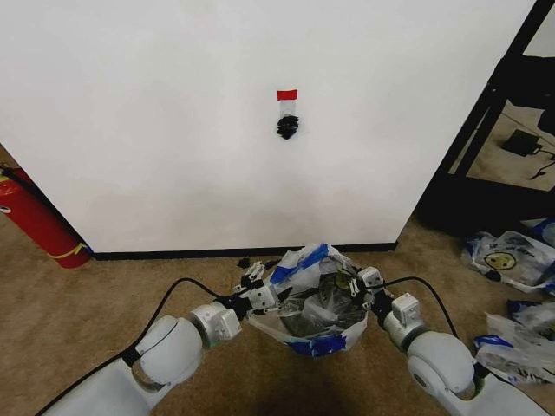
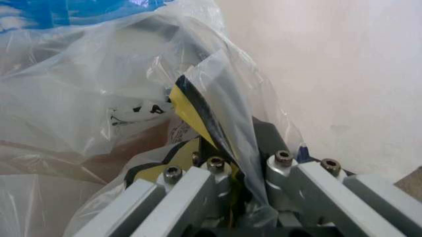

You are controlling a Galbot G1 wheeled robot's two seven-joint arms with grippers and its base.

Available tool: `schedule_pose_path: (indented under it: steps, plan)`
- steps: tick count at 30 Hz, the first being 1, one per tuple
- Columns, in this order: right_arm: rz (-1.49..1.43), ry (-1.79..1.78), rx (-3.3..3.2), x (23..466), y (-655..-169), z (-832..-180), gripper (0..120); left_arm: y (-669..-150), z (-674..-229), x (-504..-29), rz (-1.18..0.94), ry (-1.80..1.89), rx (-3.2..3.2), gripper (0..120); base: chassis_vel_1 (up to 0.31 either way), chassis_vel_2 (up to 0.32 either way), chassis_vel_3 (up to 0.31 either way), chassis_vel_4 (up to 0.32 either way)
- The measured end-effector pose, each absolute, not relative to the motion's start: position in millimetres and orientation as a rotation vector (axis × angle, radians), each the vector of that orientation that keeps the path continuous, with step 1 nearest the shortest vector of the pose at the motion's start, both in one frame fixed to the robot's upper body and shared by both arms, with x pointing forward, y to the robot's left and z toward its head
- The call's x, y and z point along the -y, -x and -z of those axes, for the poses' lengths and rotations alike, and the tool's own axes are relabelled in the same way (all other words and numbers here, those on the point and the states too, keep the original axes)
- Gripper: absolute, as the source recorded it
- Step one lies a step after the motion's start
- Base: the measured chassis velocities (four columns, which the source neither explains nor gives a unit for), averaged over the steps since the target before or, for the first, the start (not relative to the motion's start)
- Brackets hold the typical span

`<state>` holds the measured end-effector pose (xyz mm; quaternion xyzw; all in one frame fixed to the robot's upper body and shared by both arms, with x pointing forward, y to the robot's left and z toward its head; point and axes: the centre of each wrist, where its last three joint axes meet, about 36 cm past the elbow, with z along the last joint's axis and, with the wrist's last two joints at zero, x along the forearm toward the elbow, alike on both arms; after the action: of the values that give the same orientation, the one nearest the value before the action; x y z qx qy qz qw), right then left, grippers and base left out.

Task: Pick up the garbage bag from the wall and place it over the trash bin.

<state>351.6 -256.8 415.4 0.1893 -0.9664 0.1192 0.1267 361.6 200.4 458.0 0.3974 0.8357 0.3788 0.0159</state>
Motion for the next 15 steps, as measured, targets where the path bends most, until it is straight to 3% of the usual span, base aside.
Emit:
schedule_pose_path:
  steps: [2, 15]
  plan:
    - [-0.328, -0.559, 2.811, 254.2, -350.0, -415.7, 1, -364.4, -456.4, -199.2, -1.187, -1.218, -2.601, 68, 0.000, 0.000, 0.000, 0.000]
    - [-0.273, -0.548, 2.788, 252.3, -346.3, -415.9, 1, -366.8, -454.9, -194.1, -1.196, -1.112, -2.633, 20, 0.000, 0.000, 0.000, 0.000]
